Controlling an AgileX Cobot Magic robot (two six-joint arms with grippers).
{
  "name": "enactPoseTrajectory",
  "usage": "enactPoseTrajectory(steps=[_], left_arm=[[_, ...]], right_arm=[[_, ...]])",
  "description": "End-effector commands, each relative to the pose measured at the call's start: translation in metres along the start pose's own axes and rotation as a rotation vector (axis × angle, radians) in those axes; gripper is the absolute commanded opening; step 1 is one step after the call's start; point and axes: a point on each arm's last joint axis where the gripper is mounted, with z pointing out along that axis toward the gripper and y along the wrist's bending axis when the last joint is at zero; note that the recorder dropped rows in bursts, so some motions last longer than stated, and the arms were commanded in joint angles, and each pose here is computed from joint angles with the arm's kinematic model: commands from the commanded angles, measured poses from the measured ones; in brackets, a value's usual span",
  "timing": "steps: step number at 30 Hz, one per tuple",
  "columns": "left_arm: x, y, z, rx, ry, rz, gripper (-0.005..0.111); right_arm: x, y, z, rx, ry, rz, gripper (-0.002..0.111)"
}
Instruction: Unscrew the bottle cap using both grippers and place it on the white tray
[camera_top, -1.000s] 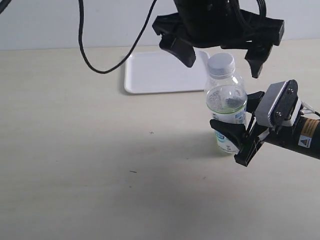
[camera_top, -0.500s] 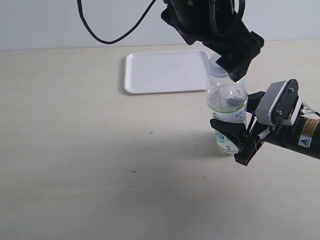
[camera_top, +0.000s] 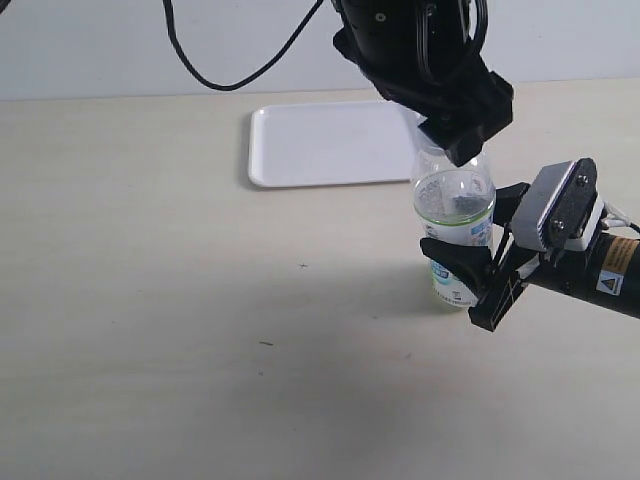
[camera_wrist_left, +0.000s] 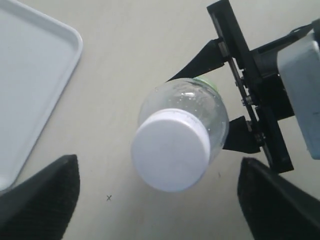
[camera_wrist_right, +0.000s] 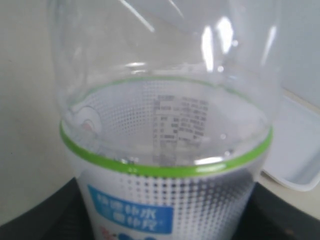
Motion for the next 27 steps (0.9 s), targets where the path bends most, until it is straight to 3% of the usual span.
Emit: enactPoseTrajectory(steps=[1,4,27], left_arm=[[-0.004,0.001,-0.003,-0.012,-0.038,0.013,0.068],[-0.005,0.001,-0.002,-0.016,-0.058,0.013,0.062],[-0.005,0.002,0.012,-0.010,-0.031,-0.001,0.062]], right_arm=[[-0.002,-0.001,0.000,0.001,-0.014,0.002,0.000],[-0.002,-0.001,0.000,0.001,-0.014,0.002,0.000],[-0.002,-0.001,0.000,0.001,-0.014,0.002,0.000]])
